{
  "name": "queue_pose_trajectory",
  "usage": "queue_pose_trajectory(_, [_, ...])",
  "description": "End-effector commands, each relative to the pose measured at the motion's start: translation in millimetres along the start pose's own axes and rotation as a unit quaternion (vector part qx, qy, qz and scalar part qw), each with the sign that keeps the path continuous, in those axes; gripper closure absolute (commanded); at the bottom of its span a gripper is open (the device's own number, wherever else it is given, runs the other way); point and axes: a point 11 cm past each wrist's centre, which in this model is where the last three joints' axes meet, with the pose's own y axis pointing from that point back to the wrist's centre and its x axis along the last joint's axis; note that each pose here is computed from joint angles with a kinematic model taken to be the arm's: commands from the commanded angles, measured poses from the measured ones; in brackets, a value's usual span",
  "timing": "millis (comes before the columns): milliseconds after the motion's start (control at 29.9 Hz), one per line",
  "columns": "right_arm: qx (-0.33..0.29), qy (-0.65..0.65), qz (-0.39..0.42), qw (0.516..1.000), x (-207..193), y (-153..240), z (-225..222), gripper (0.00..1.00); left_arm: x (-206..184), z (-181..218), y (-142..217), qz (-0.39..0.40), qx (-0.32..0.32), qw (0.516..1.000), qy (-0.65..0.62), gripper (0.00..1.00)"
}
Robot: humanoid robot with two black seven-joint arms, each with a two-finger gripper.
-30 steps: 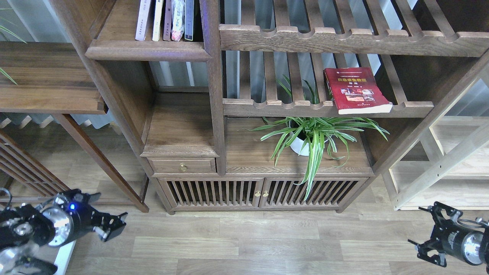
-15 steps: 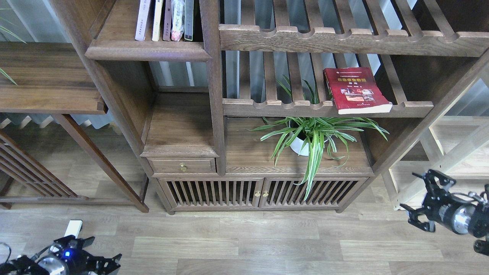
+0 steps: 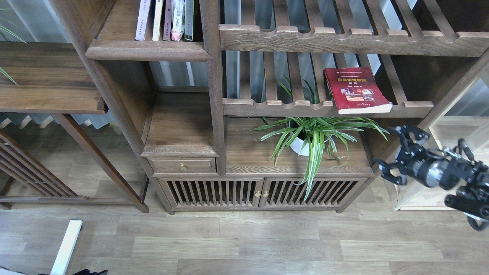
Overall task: Organize books on shelf
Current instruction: 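Raise the right gripper to the red book on the middle shelf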
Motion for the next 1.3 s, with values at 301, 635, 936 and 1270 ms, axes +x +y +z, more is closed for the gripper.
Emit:
queue_pose_trajectory(301, [0.032, 0.054, 0.029, 0.998, 39.7, -40.8, -29.4, 0.00, 6.8, 4.1, 0.1, 0.012, -0.005, 1.000, 0.006, 0.11])
queue_pose_trajectory(635, [0.012, 0.109, 0.050, 0.993, 55.5, -66.2, -26.6, 0.03, 10.4, 8.1, -0.4, 0.016, -0.011, 1.000, 0.009, 0.11])
queue_pose_trajectory(936, [-0.019, 0.164, 0.055, 0.985, 66.2, -73.3, -13.7, 0.13, 13.1, 6.5, -1.9, 0.021, -0.009, 1.000, 0.008, 0.11])
queue_pose_trajectory(1270, [-0.023, 0.175, 0.053, 0.983, 66.1, -74.5, -12.2, 0.33, 14.4, 6.1, -1.8, 0.023, -0.008, 1.000, 0.007, 0.11])
